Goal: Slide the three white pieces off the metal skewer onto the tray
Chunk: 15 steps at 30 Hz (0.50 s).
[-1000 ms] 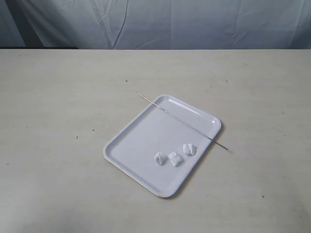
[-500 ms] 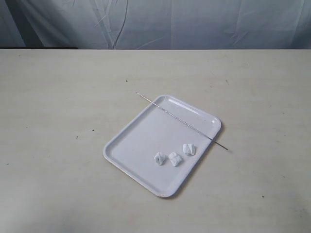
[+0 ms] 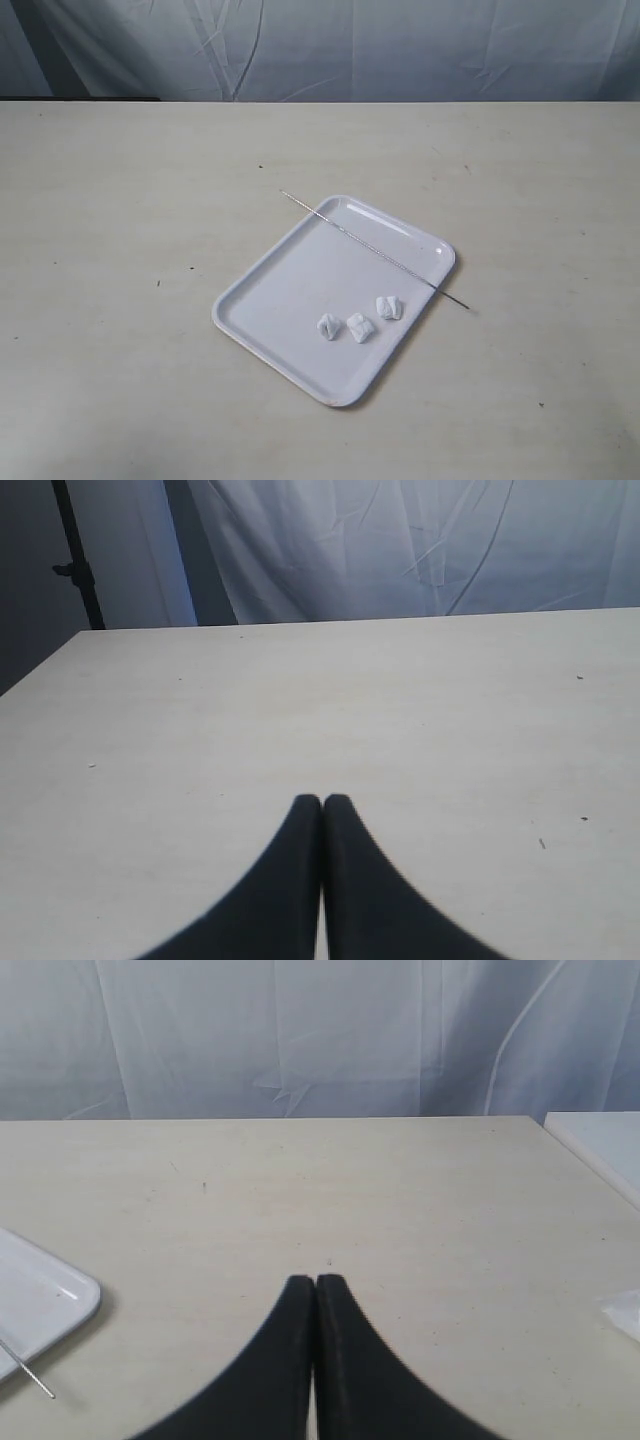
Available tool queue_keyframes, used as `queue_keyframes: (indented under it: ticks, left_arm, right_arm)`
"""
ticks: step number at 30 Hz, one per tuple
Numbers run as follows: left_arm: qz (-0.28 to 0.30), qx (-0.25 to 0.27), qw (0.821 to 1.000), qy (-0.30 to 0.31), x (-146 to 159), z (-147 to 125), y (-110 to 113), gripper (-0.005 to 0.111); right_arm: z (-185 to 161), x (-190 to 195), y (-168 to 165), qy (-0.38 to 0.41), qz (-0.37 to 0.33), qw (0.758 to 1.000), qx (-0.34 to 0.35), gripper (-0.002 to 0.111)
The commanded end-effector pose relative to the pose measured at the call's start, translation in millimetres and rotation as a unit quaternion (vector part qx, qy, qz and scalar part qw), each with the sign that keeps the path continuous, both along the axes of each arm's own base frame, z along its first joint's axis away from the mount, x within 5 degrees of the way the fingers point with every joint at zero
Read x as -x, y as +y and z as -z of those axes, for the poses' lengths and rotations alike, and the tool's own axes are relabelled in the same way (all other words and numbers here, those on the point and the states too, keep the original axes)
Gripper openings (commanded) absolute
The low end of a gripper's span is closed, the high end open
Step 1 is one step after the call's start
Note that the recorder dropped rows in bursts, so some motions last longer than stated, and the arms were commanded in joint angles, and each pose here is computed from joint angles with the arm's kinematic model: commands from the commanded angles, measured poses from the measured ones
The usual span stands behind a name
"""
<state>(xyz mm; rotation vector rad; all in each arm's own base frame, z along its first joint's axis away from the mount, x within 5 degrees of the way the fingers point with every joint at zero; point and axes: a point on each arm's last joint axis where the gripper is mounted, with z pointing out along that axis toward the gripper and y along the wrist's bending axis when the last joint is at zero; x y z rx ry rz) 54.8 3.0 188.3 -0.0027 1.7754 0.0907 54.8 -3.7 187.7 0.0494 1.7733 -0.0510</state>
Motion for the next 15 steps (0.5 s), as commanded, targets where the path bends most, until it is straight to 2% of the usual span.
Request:
queue_keyframes:
  ticks: [1,15]
  left_arm:
    - [0.001,0.007,1.000,-0.007,0.0,0.2,-0.4,0.000]
    - [0.001,0.007,1.000,-0.007,0.0,0.2,-0.4,0.000]
  right_arm:
    - [-0.6,0.1,-0.3,-0.007,0.002,1.000,0.002,0.000]
    - [-0.8,0.1,-0.2,-0.009,0.002,1.000,0.000,0.000]
